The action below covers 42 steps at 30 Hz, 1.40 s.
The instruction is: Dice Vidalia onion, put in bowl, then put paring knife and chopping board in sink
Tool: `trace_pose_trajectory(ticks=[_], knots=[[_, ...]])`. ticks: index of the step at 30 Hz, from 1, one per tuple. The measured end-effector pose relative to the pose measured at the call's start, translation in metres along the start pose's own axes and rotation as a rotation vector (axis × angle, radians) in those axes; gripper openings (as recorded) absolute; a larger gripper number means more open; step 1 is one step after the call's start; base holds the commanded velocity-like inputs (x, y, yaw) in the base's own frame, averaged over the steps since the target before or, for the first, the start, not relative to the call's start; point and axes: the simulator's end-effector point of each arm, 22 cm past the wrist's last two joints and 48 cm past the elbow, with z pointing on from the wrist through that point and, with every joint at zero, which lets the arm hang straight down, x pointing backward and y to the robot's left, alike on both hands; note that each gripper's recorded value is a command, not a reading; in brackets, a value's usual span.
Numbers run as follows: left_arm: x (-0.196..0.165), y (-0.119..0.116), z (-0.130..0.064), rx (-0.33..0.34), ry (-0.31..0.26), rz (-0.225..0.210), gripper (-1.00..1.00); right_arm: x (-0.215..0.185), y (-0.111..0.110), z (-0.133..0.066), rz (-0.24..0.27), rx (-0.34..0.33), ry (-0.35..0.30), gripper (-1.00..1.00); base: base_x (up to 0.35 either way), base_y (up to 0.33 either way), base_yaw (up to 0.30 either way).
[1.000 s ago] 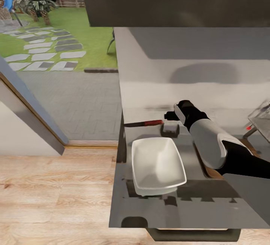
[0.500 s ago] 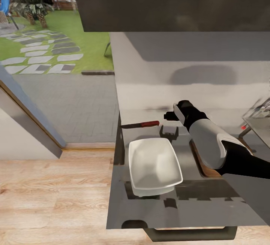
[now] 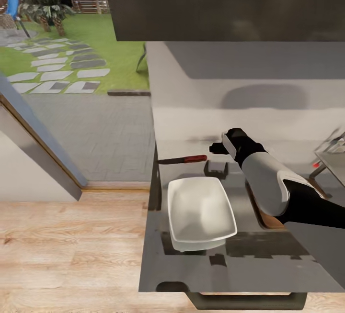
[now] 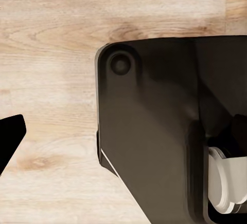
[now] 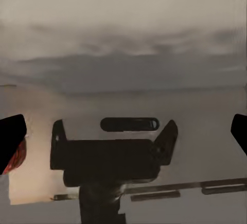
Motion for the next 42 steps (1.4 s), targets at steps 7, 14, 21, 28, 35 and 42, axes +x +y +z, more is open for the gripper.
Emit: trace_pose_trajectory(ticks=[7,14,21,28,35,42], knots=[[0.0001,0.0000,0.0000,0.000,0.000,0.000,1.00,0.0001,0.0000,0.0001,0.000,0.000,0.000,1.00,0.000,0.000,0.136],[0.0001,0.0000,-0.0001,0.000,0.000,0.000,1.00,0.0002,0.0001,0.0001,0.000,0.000,0.001,1.00,0.000,0.000,0.132],[0.0003,0.0000,-0.0001,0.000,0.001,0.000,1.00,0.0002,0.0004,0.0001,0.001,-0.002,0.001,1.00,0.000,0.000,0.113],[0.0003,0.0000,-0.0001,0.000,0.001,0.000,1.00,0.0007,0.0000,0.0003,0.001,-0.002,0.002,1.00,0.000,0.000,0.105],[0.0004,0.0001,-0.0001,0.000,0.001,0.001,1.00,0.0009,-0.0006,0.0005,0.001,-0.001,0.002,1.00,0.000,-0.002,0.074],[0.0005,0.0001,-0.0001,0.000,0.001,0.001,1.00,0.0009,-0.0006,0.0004,0.002,-0.001,0.002,1.00,0.000,-0.074,0.011]])
